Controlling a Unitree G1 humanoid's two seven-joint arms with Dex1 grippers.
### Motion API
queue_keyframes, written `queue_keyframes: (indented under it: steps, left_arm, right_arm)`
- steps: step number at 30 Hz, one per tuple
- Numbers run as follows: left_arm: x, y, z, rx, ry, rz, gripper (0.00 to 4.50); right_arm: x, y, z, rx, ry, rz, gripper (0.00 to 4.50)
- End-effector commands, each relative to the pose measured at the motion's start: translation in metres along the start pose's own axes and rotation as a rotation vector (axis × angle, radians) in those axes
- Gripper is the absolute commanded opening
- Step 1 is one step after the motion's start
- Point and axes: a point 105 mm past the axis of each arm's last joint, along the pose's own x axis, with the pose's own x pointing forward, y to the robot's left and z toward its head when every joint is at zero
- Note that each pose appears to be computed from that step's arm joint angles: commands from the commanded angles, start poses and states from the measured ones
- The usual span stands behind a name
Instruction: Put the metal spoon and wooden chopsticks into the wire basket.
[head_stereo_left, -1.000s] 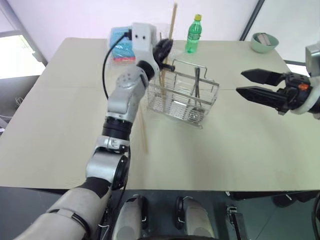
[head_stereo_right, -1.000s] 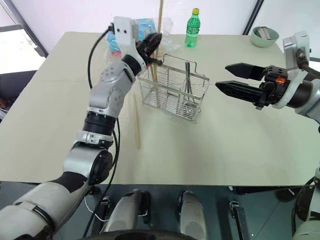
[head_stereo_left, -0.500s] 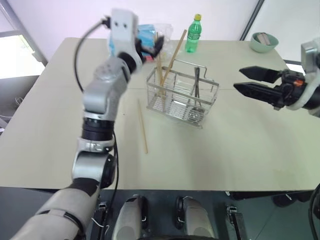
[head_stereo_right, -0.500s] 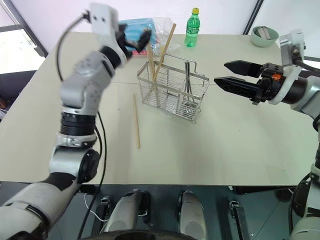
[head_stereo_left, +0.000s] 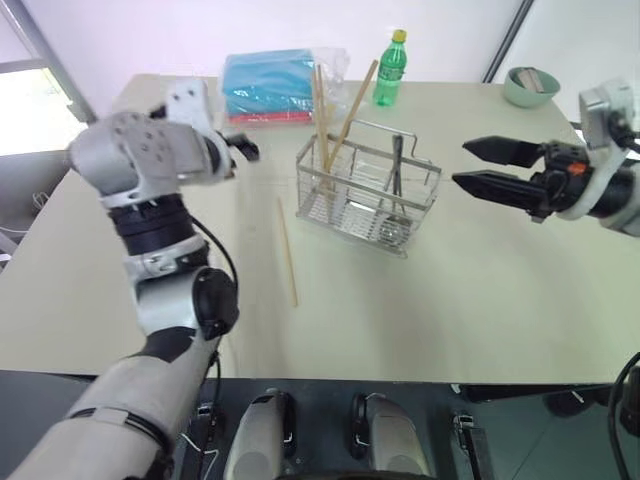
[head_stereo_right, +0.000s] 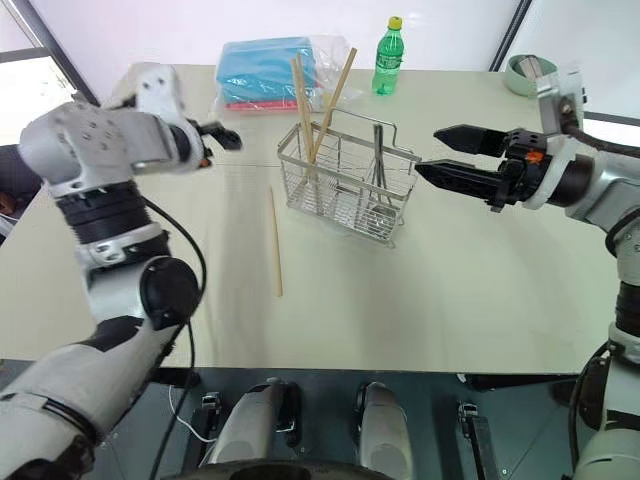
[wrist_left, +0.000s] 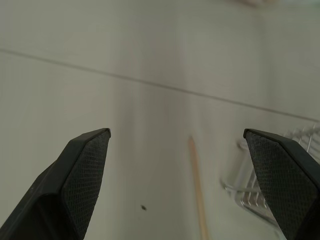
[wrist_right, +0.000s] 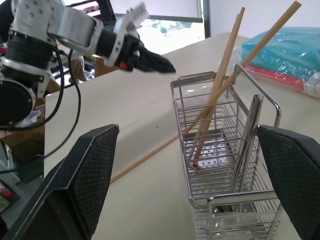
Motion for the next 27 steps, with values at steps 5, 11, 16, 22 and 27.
queue_keyframes:
  steps: [5, 11, 16, 22, 27]
  left_arm:
    - [0.016, -0.007, -0.030, -0.019, 0.118, 0.037, 4.46]
    - [0.030, -0.009, -0.057, 0.061, 0.231, 0.048, 4.46]
    - [0.037, -0.010, -0.073, 0.127, 0.303, 0.051, 4.46]
    - [0.042, -0.018, -0.078, 0.164, 0.334, 0.029, 4.46]
    - [0.048, -0.016, -0.086, 0.184, 0.377, 0.034, 4.46]
  right_arm:
    - [0.005, 0.004, 0.012, -0.057, -0.028, 0.027, 4.50]
    - [0.009, 0.005, 0.012, -0.055, -0.044, 0.033, 4.50]
    - [0.009, 0.004, 0.012, -0.052, -0.060, 0.021, 4.50]
    - [0.007, 0.008, 0.013, -0.045, -0.078, 0.014, 4.50]
    - [0.005, 0.008, 0.013, -0.050, -0.080, -0.002, 4.50]
